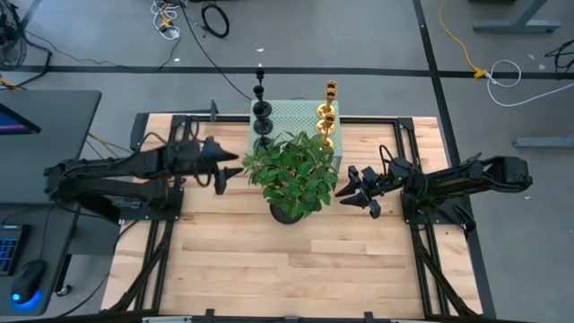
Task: Pick & Place candle stick holders
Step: Return to Home Position
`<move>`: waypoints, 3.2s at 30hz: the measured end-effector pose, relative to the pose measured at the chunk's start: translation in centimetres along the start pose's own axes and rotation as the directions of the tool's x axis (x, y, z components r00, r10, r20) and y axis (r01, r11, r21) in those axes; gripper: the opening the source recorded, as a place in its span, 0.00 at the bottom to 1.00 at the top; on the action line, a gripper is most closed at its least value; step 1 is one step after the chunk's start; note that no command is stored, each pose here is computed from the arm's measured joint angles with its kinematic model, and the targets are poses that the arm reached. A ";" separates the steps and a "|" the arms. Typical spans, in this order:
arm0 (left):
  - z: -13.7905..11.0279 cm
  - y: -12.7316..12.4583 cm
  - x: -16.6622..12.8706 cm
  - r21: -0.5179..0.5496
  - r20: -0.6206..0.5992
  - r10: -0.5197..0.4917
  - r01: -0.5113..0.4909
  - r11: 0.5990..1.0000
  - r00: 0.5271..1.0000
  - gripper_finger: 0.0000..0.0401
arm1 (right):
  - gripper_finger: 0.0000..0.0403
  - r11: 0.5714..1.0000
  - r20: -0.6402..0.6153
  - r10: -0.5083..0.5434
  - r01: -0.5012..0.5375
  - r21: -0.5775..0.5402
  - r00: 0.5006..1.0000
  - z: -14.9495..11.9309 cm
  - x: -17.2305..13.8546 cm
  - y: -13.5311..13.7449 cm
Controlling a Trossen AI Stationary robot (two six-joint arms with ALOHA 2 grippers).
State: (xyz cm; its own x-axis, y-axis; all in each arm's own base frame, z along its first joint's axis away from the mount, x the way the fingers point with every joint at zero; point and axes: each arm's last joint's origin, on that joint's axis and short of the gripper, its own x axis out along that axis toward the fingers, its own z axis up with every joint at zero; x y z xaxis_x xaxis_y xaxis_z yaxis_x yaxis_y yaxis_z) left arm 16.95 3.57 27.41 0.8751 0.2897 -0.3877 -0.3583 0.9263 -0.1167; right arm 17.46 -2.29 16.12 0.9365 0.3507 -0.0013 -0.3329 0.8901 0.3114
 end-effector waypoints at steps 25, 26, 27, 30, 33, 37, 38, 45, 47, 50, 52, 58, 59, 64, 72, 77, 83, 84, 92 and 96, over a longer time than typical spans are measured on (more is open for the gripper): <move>-11.7 -1.6 0.4 0.134 0.350 -0.024 -0.024 0.991 0.936 0.57 | 0.31 0.992 0.110 0.011 0.003 -0.128 0.994 1.6 -2.8 -0.3; -11.8 -1.5 0.4 0.128 0.347 -0.018 -0.029 0.991 0.938 0.57 | 0.31 0.993 0.116 -0.003 0.016 -0.119 0.993 1.3 -3.3 -0.3; -11.9 -1.5 0.4 0.126 0.347 -0.018 -0.028 0.992 0.938 0.57 | 0.31 0.994 0.110 -0.016 0.027 -0.104 0.994 0.9 -3.7 -0.3; -11.9 -1.4 0.2 0.116 0.359 -0.029 -0.014 0.993 0.933 0.57 | 0.31 0.996 0.110 0.015 -0.005 -0.093 0.994 1.4 -4.3 -0.1; -11.5 -1.4 -0.3 0.118 0.393 -0.040 -0.007 0.993 0.919 0.57 | 0.31 0.991 0.133 0.037 -0.019 -0.133 0.990 1.9 -4.8 0.2; -11.5 -1.1 -0.9 0.123 0.398 -0.041 -0.009 0.992 0.917 0.57 | 0.31 0.985 0.152 0.035 -0.009 -0.170 0.988 2.5 -5.7 0.4; -11.5 -1.1 -1.0 0.131 0.394 -0.060 0.008 0.991 0.917 0.56 | 0.31 0.987 0.144 0.032 -0.008 -0.161 0.989 2.4 -5.9 0.3; -11.9 -0.6 -2.0 0.107 0.380 -0.102 0.066 0.992 0.919 0.56 | 0.31 0.991 0.154 0.063 -0.044 -0.127 0.986 2.6 -6.2 1.3; -11.8 -0.5 -2.3 0.101 0.393 -0.102 0.067 0.993 0.914 0.56 | 0.31 0.987 0.170 0.086 -0.061 -0.148 0.982 2.7 -6.0 1.9; -11.8 -0.3 -2.7 0.096 0.407 -0.104 0.070 0.993 0.907 0.56 | 0.31 0.983 0.199 0.100 -0.066 -0.172 0.975 2.7 -5.4 2.8; -11.9 -0.2 -2.8 0.096 0.406 -0.102 0.068 0.993 0.908 0.56 | 0.31 0.980 0.207 0.094 -0.053 -0.192 0.974 2.4 -4.9 3.3; -12.2 0.1 -3.1 0.095 0.392 -0.082 0.048 0.994 0.916 0.56 | 0.31 0.971 0.225 0.057 -0.002 -0.237 0.973 1.7 -3.8 4.9; -12.2 0.1 -3.2 0.089 0.397 -0.078 0.046 0.995 0.915 0.56 | 0.31 0.972 0.223 0.053 0.001 -0.235 0.973 1.6 -3.8 5.1; -12.1 0.3 -3.7 0.108 0.427 -0.093 0.052 0.993 0.899 0.56 | 0.31 0.968 0.232 0.038 0.021 -0.249 0.972 1.7 -4.3 5.7; -12.2 0.4 -3.9 0.119 0.432 -0.104 0.058 0.991 0.896 0.56 | 0.31 0.951 0.222 0.088 -0.015 -0.308 0.971 4.9 -7.1 8.4; -11.5 0.4 -4.4 0.123 0.456 -0.095 0.043 0.991 0.885 0.56 | 0.31 0.934 0.203 0.045 0.031 -0.357 0.978 4.0 -7.6 8.5; -10.9 0.4 -4.8 0.155 0.471 -0.110 0.041 0.987 0.875 0.56 | 0.31 0.934 0.244 0.015 0.074 -0.350 0.970 2.6 -6.9 8.1; -11.0 0.4 -4.8 0.160 0.467 -0.113 0.041 0.986 0.877 0.56 | 0.31 0.929 0.250 0.049 0.048 -0.367 0.967 2.3 -6.8 8.1; -11.2 0.3 -4.7 0.166 0.443 -0.127 0.058 0.984 0.887 0.56 | 0.31 0.932 0.277 -0.106 0.192 -0.308 0.955 0.6 -6.2 7.3; -11.4 0.4 -4.6 0.172 0.426 -0.123 0.053 0.984 0.897 0.56 | 0.31 0.931 0.239 -0.079 0.157 -0.331 0.968 0.3 -6.1 7.5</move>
State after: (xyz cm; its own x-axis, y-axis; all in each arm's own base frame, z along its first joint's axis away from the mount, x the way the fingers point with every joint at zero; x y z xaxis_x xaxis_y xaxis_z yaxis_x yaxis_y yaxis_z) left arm 9.11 -0.17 18.75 0.9670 0.2485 0.0560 -0.2500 0.9680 0.0223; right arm 9.28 2.12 18.70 0.9588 0.1999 0.2016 -0.1990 0.9797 -0.0248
